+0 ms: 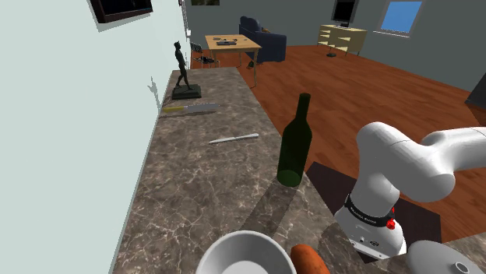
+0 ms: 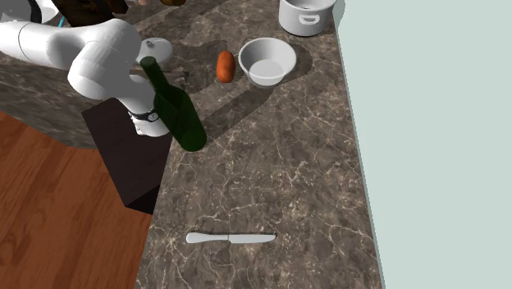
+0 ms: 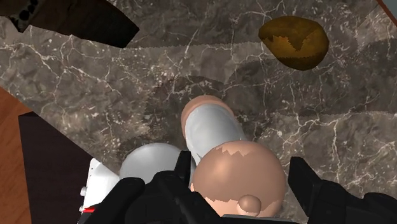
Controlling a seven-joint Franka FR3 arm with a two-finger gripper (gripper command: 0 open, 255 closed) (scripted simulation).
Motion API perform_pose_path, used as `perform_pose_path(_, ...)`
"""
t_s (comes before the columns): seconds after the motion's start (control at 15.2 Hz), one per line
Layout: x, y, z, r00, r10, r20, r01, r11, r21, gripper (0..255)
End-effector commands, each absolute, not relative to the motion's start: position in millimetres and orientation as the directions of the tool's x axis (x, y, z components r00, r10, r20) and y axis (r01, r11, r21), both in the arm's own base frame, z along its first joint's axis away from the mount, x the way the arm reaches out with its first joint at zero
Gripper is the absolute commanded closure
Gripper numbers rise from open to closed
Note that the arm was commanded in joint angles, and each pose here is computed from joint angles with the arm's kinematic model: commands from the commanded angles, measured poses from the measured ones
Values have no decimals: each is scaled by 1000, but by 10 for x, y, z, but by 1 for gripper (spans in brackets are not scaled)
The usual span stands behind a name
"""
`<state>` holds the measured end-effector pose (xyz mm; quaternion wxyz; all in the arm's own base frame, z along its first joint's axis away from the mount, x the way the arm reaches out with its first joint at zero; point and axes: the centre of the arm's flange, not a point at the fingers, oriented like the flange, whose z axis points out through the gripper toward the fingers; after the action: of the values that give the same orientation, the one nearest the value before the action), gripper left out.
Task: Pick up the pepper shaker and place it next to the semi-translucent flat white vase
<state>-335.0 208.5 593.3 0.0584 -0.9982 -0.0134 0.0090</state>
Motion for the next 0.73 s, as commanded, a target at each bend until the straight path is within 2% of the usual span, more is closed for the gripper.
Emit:
perform_pose_path(0.0, -3336, 2065, 5826, 999, 28, -17, 26, -993, -117, 255)
perform_pose_path(0.66, -3336, 2065, 5298, 999, 28, -17, 26, -993, -117, 255)
